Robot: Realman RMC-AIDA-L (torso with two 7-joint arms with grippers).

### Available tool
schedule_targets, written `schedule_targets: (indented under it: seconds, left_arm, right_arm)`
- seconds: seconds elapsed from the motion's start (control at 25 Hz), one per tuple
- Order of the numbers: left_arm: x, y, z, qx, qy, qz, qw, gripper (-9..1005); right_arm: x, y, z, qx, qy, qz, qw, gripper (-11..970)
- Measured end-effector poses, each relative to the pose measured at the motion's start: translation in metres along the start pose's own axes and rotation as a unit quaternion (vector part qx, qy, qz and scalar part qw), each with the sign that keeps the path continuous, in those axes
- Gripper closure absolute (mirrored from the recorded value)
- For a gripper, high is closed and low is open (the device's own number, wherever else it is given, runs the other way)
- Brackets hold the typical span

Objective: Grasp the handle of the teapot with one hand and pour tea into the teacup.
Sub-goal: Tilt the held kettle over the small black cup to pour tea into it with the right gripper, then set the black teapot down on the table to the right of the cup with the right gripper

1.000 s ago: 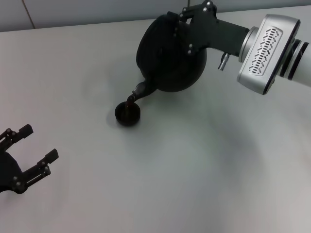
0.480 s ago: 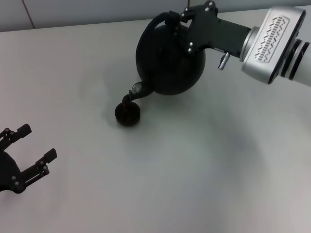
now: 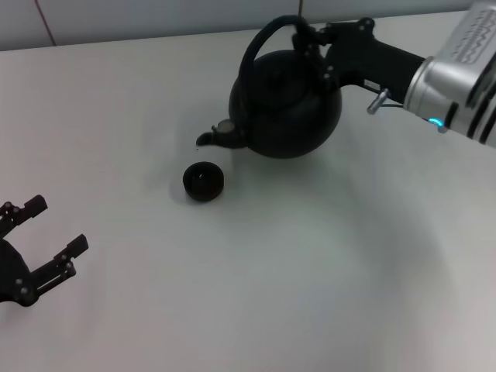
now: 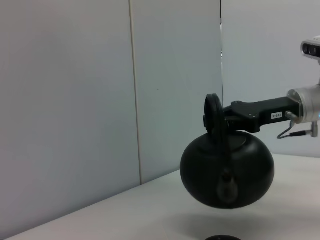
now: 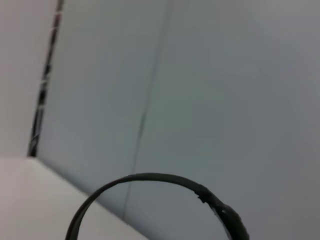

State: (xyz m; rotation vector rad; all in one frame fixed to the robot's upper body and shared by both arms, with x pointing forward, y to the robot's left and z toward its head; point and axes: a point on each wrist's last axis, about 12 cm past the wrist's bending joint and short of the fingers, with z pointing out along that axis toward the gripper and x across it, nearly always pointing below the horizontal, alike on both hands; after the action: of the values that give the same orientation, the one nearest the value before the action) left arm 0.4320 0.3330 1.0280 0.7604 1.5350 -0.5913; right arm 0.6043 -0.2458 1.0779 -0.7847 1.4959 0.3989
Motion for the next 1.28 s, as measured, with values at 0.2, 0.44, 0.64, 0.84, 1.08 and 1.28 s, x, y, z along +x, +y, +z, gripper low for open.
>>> schedule_targets:
  seconds: [0.2,0.44,0.64,0.84,1.08,1.28]
  left_arm:
    - [0.0,-0.001,0.002,0.002,-0.003,0.0,1.0,198]
    - [-0.001,-0.001,0.003,0.005,-0.005,0.0,1.0,198]
    - [-0.002,-0.001,0.003,0.007,-0.008,0.0,1.0,198]
    - [-0.002,-0.001,0.004,0.009,-0.009,0.001,1.0,198]
    - [-0.003,0.0,0.005,0.011,-0.01,0.002,1.0,198]
    - [-0.003,0.0,0.006,0.011,-0.01,0.003,1.0,198]
  right_arm:
    - [0.007,-0.003,-0.015,0.039,-0.015,0.068,0.997,788]
    - [0.018,-0.003,-0.037,0.077,-0.029,0.122,0.989,780]
    - [0.027,-0.001,-0.05,0.095,-0.029,0.134,0.986,773]
    - [0.034,0.001,-0.063,0.113,-0.024,0.13,0.985,766]
    - [0.046,0.013,-0.071,0.131,-0.013,0.097,0.987,758]
    - [0.051,0.02,-0.077,0.148,-0.018,0.083,0.985,751]
